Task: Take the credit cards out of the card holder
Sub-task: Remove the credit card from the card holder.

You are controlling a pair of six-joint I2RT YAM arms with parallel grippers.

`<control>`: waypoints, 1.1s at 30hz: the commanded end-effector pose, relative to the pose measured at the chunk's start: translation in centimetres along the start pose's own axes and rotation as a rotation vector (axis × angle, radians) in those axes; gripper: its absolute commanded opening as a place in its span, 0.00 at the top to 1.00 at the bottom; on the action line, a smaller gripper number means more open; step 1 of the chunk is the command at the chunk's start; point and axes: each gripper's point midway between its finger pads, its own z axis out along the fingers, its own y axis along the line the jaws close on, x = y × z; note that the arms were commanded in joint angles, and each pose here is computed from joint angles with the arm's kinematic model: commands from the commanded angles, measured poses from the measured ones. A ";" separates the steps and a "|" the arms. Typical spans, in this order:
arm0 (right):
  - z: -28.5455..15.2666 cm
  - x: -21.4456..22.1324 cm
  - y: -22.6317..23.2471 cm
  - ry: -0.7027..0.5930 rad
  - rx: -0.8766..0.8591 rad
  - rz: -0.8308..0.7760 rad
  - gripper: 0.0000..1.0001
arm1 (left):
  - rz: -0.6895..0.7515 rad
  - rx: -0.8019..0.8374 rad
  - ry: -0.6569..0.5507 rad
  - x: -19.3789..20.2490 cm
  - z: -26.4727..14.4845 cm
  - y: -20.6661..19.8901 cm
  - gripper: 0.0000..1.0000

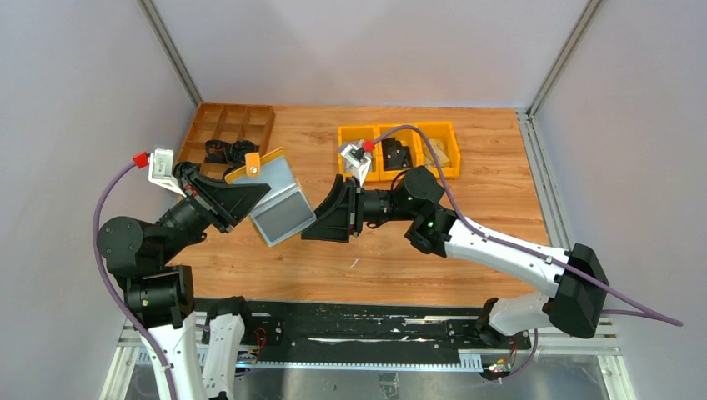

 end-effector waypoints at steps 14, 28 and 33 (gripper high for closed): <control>-1.5 -1.7 0.0 -0.077 0.062 -0.171 0.68 | -0.014 0.077 0.014 -0.3 -0.3 -2.4 1.00; -1.1 -4.4 0.1 -0.196 0.092 -0.170 0.92 | -0.022 0.110 0.032 0.3 -0.6 -3.1 1.00; -0.3 -4.8 0.1 -0.201 0.061 -0.113 0.77 | -0.020 0.108 0.046 0.8 -0.6 -2.8 1.00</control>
